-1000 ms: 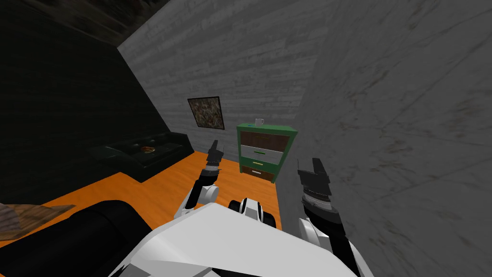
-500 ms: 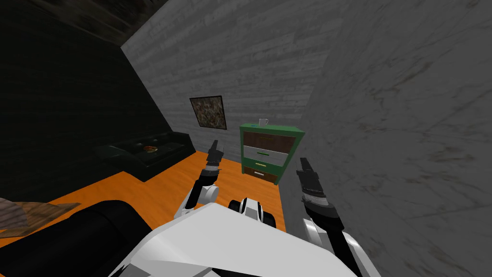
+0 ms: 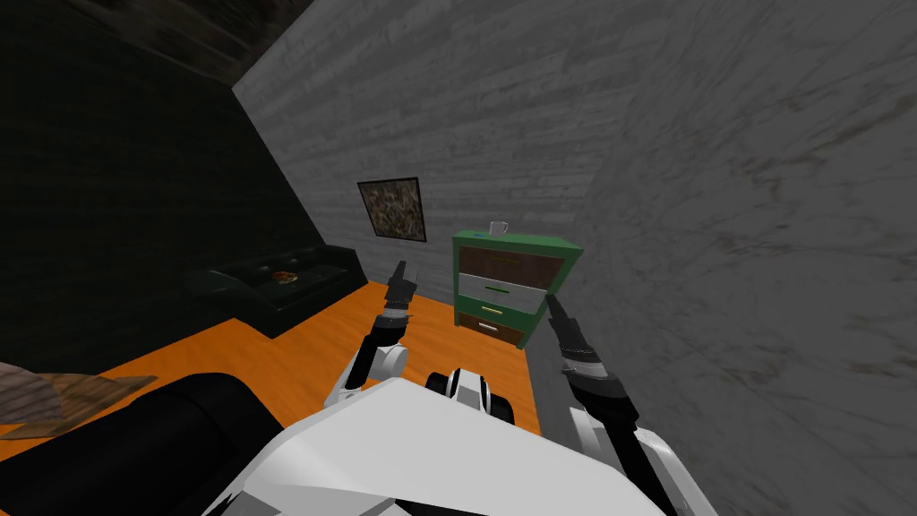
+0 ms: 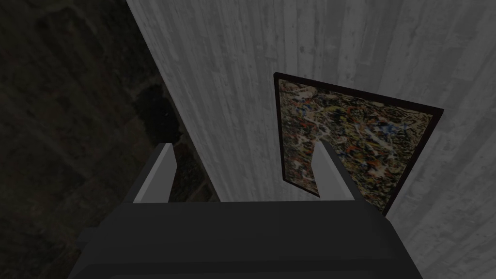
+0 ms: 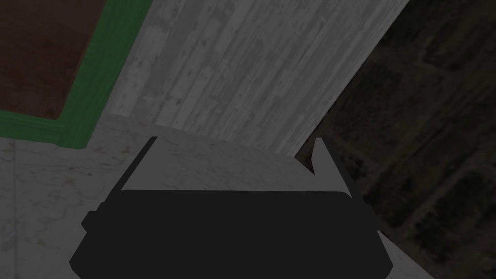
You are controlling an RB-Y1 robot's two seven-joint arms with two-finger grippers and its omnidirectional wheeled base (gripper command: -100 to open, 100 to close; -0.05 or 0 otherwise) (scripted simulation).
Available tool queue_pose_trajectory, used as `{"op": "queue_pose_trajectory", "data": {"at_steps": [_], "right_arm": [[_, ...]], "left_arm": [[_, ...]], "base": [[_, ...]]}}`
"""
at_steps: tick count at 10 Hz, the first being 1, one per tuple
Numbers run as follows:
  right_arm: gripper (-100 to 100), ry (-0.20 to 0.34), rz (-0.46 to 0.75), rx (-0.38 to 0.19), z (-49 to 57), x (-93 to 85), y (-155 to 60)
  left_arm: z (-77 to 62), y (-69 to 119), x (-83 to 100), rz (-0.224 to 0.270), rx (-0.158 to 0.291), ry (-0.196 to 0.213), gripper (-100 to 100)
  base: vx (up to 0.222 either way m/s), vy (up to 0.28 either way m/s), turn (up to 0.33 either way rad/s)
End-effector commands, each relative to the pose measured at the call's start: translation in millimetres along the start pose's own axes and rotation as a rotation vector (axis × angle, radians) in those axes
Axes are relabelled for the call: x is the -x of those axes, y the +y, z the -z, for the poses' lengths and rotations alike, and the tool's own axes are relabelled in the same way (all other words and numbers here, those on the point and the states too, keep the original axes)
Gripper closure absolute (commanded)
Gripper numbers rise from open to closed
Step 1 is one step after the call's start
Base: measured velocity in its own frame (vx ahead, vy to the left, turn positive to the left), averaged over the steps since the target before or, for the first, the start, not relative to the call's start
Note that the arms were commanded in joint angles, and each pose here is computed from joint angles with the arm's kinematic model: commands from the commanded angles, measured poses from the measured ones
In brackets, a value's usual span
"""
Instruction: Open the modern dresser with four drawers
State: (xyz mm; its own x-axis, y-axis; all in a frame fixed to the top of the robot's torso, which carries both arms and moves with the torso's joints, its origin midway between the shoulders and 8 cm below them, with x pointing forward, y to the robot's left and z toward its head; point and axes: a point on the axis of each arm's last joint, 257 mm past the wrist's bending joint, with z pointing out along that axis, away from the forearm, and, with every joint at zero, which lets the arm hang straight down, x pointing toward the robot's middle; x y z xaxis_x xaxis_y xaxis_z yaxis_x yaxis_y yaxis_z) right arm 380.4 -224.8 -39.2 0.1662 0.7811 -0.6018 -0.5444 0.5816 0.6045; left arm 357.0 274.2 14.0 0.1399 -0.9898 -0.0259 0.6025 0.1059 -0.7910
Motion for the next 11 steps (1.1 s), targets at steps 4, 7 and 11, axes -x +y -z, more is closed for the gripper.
{"op": "queue_pose_trajectory", "data": {"at_steps": [4, 7, 11], "right_arm": [[-100, 0.091, 0.259, -0.041, -2.3, -13.1, -25.7], [-100, 0.147, 0.432, -0.066, -2.2, -17.7, -45.0], [-100, 0.204, 0.611, -0.092, -1.4, -19.4, -66.8]], "left_arm": [[0.0, 0.0, 0.0, 0.000, 0.000, 0.000, 0], [0.0, 0.0, 0.0, 0.000, 0.000, 0.000, 0], [0.0, 0.0, 0.0, 0.000, 0.000, 0.000, 0]], "base": [[0.040, 0.087, 0.029], [0.038, 0.091, 0.036], [0.041, 0.072, 0.029]]}}
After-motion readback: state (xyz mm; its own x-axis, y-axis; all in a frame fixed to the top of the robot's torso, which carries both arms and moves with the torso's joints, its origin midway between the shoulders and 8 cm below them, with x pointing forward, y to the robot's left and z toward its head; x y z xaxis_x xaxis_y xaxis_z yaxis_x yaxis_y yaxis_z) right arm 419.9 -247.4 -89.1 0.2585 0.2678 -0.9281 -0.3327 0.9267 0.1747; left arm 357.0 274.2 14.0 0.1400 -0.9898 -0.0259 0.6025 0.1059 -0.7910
